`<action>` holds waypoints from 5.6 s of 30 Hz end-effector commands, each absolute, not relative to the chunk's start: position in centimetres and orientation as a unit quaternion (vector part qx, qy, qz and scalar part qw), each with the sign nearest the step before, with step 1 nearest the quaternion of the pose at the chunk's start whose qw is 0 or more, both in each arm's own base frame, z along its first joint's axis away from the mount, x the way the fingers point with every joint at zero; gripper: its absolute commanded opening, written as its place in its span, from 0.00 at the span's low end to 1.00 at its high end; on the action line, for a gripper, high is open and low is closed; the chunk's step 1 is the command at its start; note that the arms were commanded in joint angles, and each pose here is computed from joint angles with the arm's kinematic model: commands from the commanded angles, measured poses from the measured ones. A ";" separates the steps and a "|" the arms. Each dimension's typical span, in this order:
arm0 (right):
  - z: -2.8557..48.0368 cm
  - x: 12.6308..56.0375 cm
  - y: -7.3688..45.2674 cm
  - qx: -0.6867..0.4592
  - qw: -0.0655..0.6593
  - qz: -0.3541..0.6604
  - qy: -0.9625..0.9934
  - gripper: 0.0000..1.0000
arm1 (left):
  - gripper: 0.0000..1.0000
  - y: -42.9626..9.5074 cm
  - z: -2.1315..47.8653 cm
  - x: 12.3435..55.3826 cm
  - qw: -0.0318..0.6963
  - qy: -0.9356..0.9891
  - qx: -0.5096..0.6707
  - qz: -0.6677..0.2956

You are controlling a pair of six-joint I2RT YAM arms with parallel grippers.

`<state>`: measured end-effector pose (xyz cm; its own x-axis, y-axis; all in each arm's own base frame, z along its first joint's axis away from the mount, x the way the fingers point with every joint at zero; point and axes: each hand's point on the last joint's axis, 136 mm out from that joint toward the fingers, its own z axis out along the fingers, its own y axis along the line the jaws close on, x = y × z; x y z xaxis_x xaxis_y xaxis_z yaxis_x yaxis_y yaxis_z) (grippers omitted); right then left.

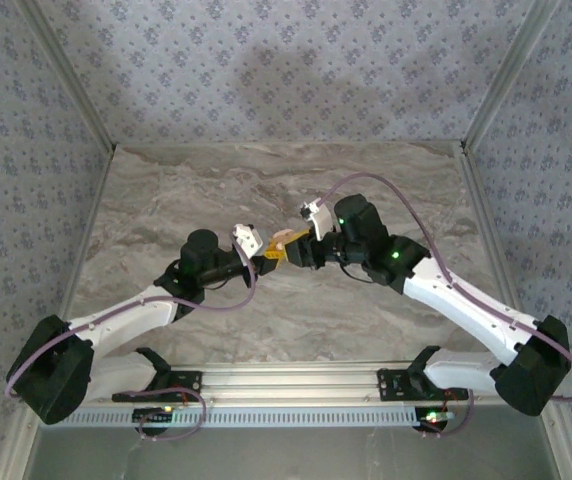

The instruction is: Insert wireless bluetooth earbuds into charging case

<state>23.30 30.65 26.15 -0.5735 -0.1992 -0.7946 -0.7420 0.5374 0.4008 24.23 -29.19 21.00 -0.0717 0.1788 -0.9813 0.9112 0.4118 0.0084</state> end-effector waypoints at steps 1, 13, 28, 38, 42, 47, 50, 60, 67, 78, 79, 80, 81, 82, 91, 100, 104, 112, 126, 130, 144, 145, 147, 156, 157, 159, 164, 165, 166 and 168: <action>26.6 23.6 31.1 -0.294 0.364 0.375 0.800 0.31 | 0.11 -29.6 24.3 24.2 0.572 0.611 0.426 -0.344; 28.8 24.2 29.8 -0.375 0.457 0.292 0.752 0.43 | 0.11 -29.5 24.1 24.3 0.570 0.613 0.432 -0.337; 27.2 22.3 30.6 -0.564 0.518 0.214 0.606 0.47 | 0.11 -28.6 22.3 25.4 0.577 0.631 0.436 -0.281; 26.4 23.7 31.4 -0.568 0.565 0.180 0.571 0.47 | 0.11 -28.5 22.6 25.0 0.579 0.627 0.437 -0.285; 26.2 23.7 31.8 -0.566 0.564 0.193 0.570 0.46 | 0.11 -28.5 22.6 25.0 0.579 0.627 0.435 -0.288; 26.0 23.9 32.4 -0.564 0.565 0.200 0.568 0.44 | 0.11 -28.5 22.7 24.9 0.578 0.626 0.435 -0.291; 25.9 23.9 32.6 -0.566 0.562 0.204 0.568 0.43 | 0.11 -28.5 22.8 24.9 0.580 0.625 0.434 -0.291; 25.2 24.2 32.6 -0.568 0.553 0.198 0.577 0.36 | 0.11 -28.6 23.1 24.6 0.579 0.621 0.436 -0.299; 24.8 24.5 32.6 -0.569 0.545 0.193 0.584 0.32 | 0.11 -28.7 23.3 24.5 0.579 0.616 0.438 -0.304; 24.4 24.5 32.1 -0.578 0.533 0.185 0.590 0.22 | 0.11 -28.7 23.4 24.2 0.578 0.615 0.441 -0.306; 24.4 24.5 32.1 -0.579 0.531 0.186 0.590 0.21 | 0.11 -28.7 23.4 24.2 0.578 0.614 0.441 -0.307; 24.3 24.5 31.9 -0.580 0.529 0.187 0.591 0.20 | 0.11 -28.8 23.5 24.2 0.578 0.613 0.442 -0.308; 24.3 24.5 31.8 -0.580 0.527 0.188 0.592 0.20 | 0.11 -28.8 23.5 24.1 0.578 0.613 0.442 -0.308; 24.3 24.6 31.6 -0.581 0.526 0.189 0.592 0.20 | 0.11 -28.8 23.5 24.1 0.577 0.613 0.443 -0.309; 24.3 24.3 30.7 -0.595 0.496 0.223 0.591 0.18 | 0.11 -29.2 23.9 22.9 0.571 0.590 0.467 -0.328; 24.3 24.1 30.8 -0.614 0.468 0.243 0.587 0.18 | 0.11 -29.7 24.1 22.0 0.553 0.579 0.492 -0.341; 23.9 23.9 30.8 -0.630 0.449 0.240 0.586 0.18 | 0.11 -29.9 24.1 21.7 0.547 0.576 0.501 -0.344; 22.8 24.1 30.2 -0.667 0.411 0.209 0.585 0.18 | 0.11 -30.0 24.2 21.1 0.537 0.568 0.514 -0.352; 25.7 23.2 30.4 -0.679 0.440 0.223 0.544 0.35 | 0.11 -29.9 24.1 21.1 0.536 0.572 0.512 -0.352; 27.8 22.3 30.1 -0.668 0.464 0.240 0.529 0.37 | 0.11 -29.9 23.9 21.1 0.533 0.574 0.511 -0.352; 26.2 22.9 29.3 -0.654 0.421 0.262 0.572 0.78 | 0.11 -29.9 24.0 21.0 0.534 0.572 0.514 -0.352; 25.9 22.8 29.5 -0.655 0.413 0.268 0.573 0.78 | 0.11 -29.9 24.0 21.0 0.535 0.572 0.514 -0.351; 25.5 22.8 30.0 -0.658 0.403 0.280 0.572 0.78 | 0.11 -29.8 24.1 21.1 0.536 0.573 0.513 -0.349; 24.9 21.2 30.5 -0.667 0.358 0.321 0.569 0.72 | 0.11 -29.7 24.0 21.7 0.541 0.581 0.506 -0.337; 25.1 20.6 30.2 -0.670 0.353 0.328 0.565 0.71 | 0.11 -29.7 23.8 21.8 0.540 0.585 0.504 -0.335; 25.6 19.5 29.9 -0.671 0.354 0.340 0.556 0.66 | 0.11 -29.7 23.7 22.0 0.540 0.588 0.501 -0.332; 25.0 17.4 28.4 -0.648 0.344 0.366 0.573 0.56 | 0.11 -29.7 23.4 22.4 0.538 0.597 0.497 -0.329; 24.7 17.5 27.9 -0.635 0.347 0.363 0.587 0.56 | 0.11 -29.7 23.4 22.6 0.536 0.602 0.492 -0.330; 24.7 18.1 27.7 -0.619 0.362 0.358 0.598 0.56 | 0.12 -29.8 23.2 22.9 0.530 0.611 0.486 -0.331; 24.8 19.8 26.7 -0.568 0.392 0.344 0.636 0.57 | 0.12 -30.1 22.6 23.4 0.501 0.643 0.469 -0.341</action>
<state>18.41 27.63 24.60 0.0761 -0.4908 -0.8680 -0.9971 -0.0292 -0.0709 22.53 -29.47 21.35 -0.0061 0.2747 -0.9615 0.9499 0.3021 0.0803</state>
